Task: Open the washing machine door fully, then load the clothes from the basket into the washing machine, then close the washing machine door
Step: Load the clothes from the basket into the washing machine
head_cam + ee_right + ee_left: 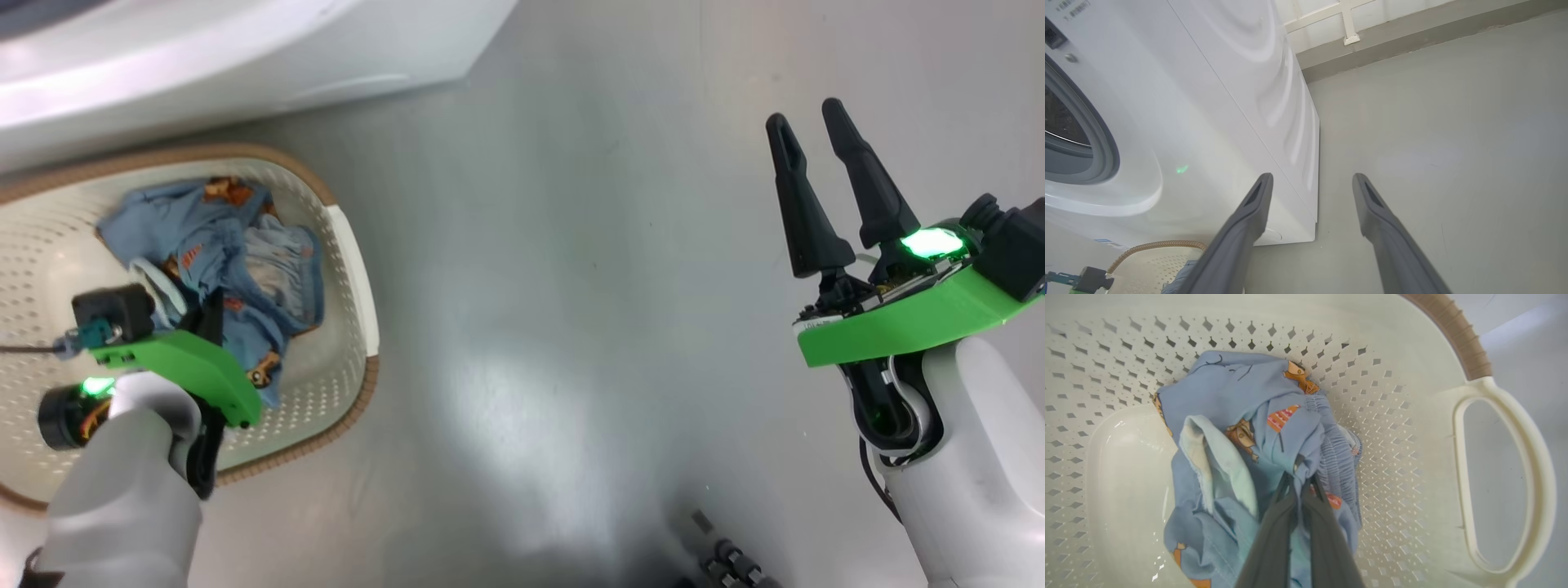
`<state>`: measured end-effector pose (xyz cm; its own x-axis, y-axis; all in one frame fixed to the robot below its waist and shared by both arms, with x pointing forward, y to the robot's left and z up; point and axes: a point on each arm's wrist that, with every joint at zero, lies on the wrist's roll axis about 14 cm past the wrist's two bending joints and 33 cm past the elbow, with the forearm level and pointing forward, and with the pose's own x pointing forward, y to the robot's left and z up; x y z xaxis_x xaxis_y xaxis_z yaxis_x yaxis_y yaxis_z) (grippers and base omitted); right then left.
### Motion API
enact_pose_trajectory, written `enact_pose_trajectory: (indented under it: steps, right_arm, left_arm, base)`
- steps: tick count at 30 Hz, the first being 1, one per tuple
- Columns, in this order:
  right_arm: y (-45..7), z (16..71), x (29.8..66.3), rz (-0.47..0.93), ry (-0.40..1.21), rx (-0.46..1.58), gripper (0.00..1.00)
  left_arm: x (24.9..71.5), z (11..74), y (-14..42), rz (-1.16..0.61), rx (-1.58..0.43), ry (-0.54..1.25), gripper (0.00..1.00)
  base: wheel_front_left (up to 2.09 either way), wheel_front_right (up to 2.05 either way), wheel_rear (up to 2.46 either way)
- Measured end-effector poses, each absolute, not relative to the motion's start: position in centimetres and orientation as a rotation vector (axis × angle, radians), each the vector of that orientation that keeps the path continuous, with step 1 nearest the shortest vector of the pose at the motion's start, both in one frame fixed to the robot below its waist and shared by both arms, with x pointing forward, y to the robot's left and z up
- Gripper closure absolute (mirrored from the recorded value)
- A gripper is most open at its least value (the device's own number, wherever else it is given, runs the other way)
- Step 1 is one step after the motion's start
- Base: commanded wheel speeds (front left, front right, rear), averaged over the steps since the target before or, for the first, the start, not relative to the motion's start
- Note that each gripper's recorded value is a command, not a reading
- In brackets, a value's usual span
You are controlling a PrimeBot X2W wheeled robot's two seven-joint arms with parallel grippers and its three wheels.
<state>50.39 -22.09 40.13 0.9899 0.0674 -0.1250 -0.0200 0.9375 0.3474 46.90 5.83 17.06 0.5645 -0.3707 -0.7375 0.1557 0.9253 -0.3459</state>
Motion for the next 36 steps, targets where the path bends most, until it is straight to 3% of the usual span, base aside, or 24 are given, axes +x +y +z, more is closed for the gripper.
enact_pose_trajectory:
  steps: [36]
  right_arm:
    - [-21.0,49.1,45.8,0.091,-0.015,0.378,0.00]
  left_arm:
    - [44.7,34.3,8.4,-0.329,-0.308,0.483,1.00]
  base:
    - [0.00,0.00,0.00]
